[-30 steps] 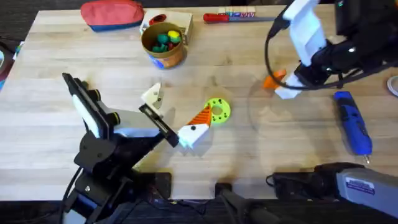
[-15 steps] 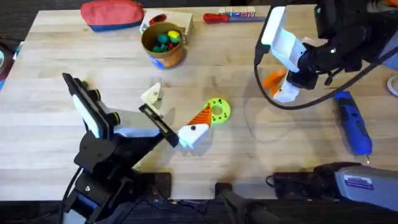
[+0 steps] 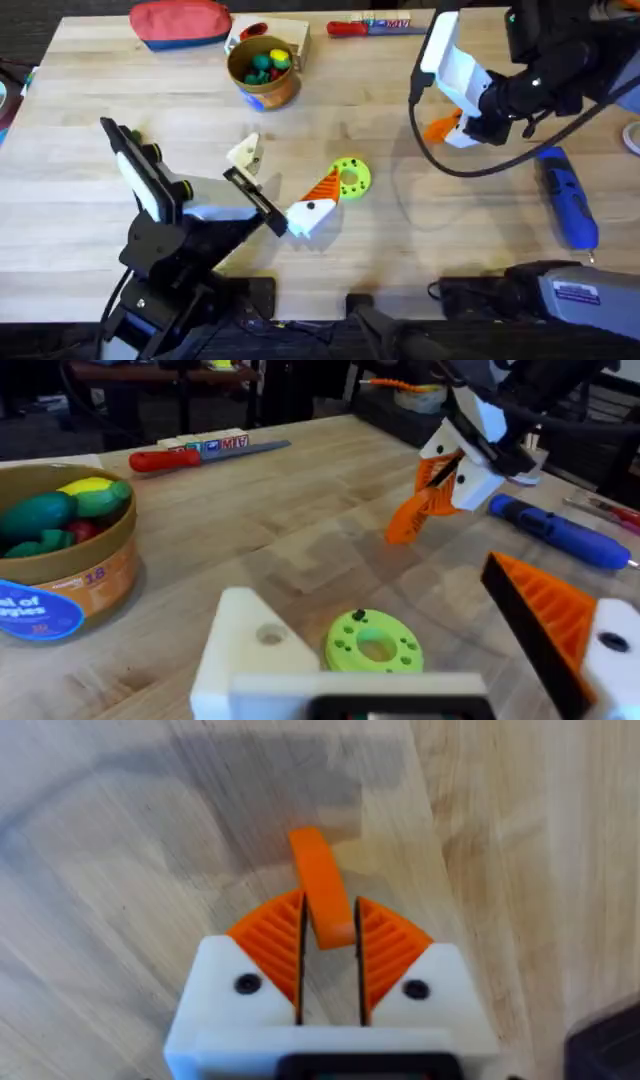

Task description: Pick up the gripper from the table and insert it into the empty holder that is missing its gripper. Then pick up a screw, insert it into the mounting hole, and use the screwdriver to tighten it. Finally, clean up the table by picking up the vegetable and placing it into the bucket.

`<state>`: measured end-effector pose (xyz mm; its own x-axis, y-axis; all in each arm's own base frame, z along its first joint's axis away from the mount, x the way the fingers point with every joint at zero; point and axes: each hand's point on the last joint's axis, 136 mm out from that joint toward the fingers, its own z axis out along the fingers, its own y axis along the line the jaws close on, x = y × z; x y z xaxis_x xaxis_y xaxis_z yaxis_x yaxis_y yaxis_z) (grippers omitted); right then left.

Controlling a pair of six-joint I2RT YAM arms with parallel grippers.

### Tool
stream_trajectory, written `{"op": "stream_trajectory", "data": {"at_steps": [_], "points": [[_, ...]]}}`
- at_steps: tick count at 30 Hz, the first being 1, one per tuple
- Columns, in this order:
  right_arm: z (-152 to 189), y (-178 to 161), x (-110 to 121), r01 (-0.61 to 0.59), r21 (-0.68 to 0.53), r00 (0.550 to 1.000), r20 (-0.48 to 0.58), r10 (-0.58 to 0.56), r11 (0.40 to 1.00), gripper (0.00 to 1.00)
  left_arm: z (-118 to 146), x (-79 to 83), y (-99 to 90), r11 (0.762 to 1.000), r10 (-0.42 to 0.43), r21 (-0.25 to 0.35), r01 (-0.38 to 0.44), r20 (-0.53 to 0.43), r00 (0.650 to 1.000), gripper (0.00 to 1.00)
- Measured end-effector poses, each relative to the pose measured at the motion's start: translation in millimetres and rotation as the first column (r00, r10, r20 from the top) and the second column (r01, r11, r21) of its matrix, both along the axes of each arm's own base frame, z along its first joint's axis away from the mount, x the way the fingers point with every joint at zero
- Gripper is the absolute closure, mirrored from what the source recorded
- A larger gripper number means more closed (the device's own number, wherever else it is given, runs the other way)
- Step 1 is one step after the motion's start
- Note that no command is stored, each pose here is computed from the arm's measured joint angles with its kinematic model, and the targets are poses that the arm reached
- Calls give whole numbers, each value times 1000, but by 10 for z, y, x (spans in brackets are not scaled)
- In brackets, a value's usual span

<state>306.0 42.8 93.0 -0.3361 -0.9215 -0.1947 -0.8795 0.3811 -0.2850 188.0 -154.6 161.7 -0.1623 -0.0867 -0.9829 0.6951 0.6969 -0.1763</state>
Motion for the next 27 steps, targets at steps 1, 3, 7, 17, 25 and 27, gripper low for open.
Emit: {"op": "stream_trajectory", "data": {"at_steps": [1,3,7,17,25,27], "points": [[-2,1,-6,1,1,1000,-3,-1,1000,870,0,0,0,1000,0,0,0,0,1000,13],[1,3,-14,2,3,1000,-5,-2,1000,969,0,0,0,1000,0,0,0,0,1000,13],[8,2,-19,7,5,1000,-4,-7,1000,997,0,0,0,1000,0,0,0,0,1000,13],[473,0,-41,159,107,977,127,-172,981,997,0,0,0,1000,0,0,0,0,1000,13],[1097,51,-236,422,429,837,155,-525,799,997,0,0,0,1000,0,0,0,0,1000,13],[1168,157,-298,475,530,804,64,-592,702,997,0,0,0,1000,0,0,0,0,1000,13]]}}
